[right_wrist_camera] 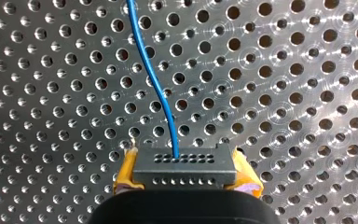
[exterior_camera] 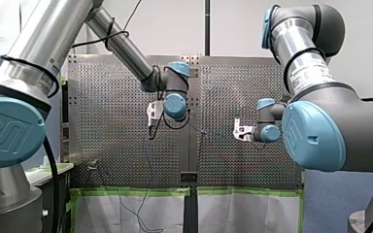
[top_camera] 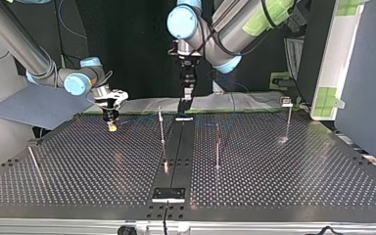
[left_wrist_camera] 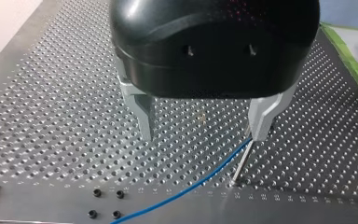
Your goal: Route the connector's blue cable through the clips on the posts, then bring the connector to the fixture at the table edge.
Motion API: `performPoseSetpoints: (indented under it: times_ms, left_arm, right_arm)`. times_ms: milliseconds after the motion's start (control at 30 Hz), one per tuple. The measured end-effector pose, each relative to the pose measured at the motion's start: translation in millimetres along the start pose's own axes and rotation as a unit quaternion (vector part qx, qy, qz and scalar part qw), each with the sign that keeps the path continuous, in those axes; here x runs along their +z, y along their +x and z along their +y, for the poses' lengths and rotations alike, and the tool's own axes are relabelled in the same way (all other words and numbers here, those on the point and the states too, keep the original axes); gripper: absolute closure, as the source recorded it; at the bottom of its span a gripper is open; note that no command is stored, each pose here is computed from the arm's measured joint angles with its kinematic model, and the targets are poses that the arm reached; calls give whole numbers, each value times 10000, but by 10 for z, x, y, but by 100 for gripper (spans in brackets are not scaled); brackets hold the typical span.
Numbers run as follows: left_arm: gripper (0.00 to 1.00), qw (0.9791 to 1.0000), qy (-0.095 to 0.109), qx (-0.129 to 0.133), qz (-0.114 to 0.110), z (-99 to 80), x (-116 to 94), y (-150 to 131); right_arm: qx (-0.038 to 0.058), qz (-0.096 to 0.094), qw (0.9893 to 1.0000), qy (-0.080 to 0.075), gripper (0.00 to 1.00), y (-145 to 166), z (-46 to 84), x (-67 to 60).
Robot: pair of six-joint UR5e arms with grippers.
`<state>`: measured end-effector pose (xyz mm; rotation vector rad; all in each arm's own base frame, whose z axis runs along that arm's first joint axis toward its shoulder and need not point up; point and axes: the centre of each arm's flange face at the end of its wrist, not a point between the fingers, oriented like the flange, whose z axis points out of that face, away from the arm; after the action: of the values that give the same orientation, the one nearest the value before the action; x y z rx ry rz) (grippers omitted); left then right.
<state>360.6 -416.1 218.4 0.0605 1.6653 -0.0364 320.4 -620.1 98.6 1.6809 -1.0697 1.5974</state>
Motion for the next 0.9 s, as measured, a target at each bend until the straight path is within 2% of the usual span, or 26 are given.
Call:
performPoseSetpoints:
  times_ms: [267,533,900]
  left_arm:
    - [0,9999,41,-76,-72,126,-245,-90]
    - [0,9993,78,-302,-189,288,-464,-175]
    - [0,9988,78,-404,-266,504,-737,-236]
  right_arm:
    - [-5,12,10000,2,100,0,0,2]
    - [3,31,10000,3,100,5,1,7]
    - [14,-16,10000,-13,100,-3,16,-4]
